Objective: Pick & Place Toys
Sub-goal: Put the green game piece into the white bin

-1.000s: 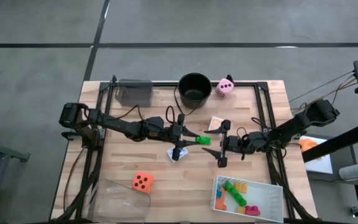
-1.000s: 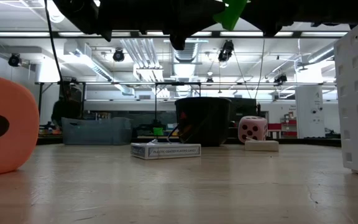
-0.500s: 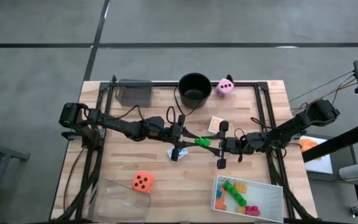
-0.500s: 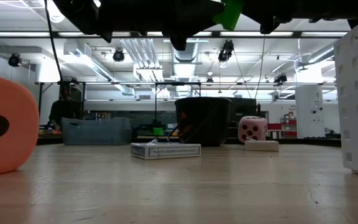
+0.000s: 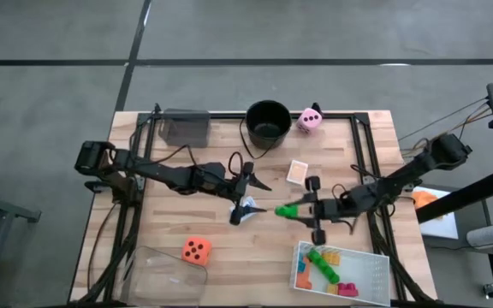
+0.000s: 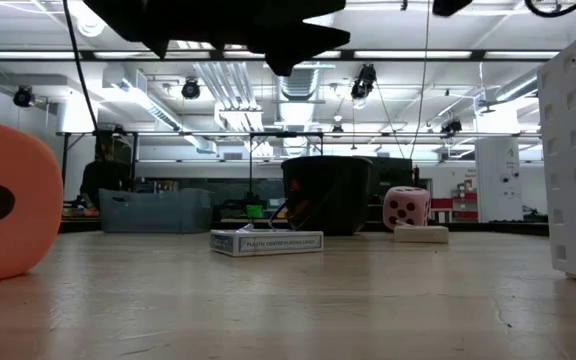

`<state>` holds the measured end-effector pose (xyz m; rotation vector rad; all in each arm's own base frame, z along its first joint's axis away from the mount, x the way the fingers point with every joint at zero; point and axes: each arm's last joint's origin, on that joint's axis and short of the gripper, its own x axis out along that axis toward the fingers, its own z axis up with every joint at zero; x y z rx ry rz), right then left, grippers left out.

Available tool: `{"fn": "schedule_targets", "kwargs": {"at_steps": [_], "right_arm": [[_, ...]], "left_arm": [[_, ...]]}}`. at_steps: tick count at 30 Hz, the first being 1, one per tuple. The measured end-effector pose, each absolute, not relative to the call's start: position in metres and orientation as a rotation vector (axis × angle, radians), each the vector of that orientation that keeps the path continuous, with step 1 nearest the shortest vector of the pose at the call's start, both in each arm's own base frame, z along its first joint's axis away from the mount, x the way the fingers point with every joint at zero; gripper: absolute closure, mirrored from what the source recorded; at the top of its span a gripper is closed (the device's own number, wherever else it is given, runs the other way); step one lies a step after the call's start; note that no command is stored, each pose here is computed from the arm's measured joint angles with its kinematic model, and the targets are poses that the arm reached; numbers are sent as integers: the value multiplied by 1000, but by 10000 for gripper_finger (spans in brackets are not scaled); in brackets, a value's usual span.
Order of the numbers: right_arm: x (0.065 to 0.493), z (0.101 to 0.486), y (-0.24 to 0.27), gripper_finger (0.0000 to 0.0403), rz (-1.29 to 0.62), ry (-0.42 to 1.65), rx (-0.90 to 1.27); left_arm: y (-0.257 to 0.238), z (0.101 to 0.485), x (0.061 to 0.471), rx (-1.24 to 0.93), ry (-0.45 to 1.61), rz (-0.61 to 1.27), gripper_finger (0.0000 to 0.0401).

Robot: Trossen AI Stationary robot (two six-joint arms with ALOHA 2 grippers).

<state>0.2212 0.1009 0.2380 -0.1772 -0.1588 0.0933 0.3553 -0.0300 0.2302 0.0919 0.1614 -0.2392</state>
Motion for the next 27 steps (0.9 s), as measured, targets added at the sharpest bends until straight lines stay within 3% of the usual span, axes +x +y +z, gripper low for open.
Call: {"fn": "schedule_targets", "kwargs": {"at_steps": [5,12,20,27], "right_arm": [[206,237,118,277,276,-82,-152],[196,241,144,277,375,274,18],[196,251,176,277,263,802,94],[204,230,204,277,227,1059,133]], "left_arm": [[-34,222,352,87,270,-255,85],[-34,211,348,82,382,-251,84],[-34,206,346,81,442,-252,84],[-33,203,344,80,475,-249,84]]}}
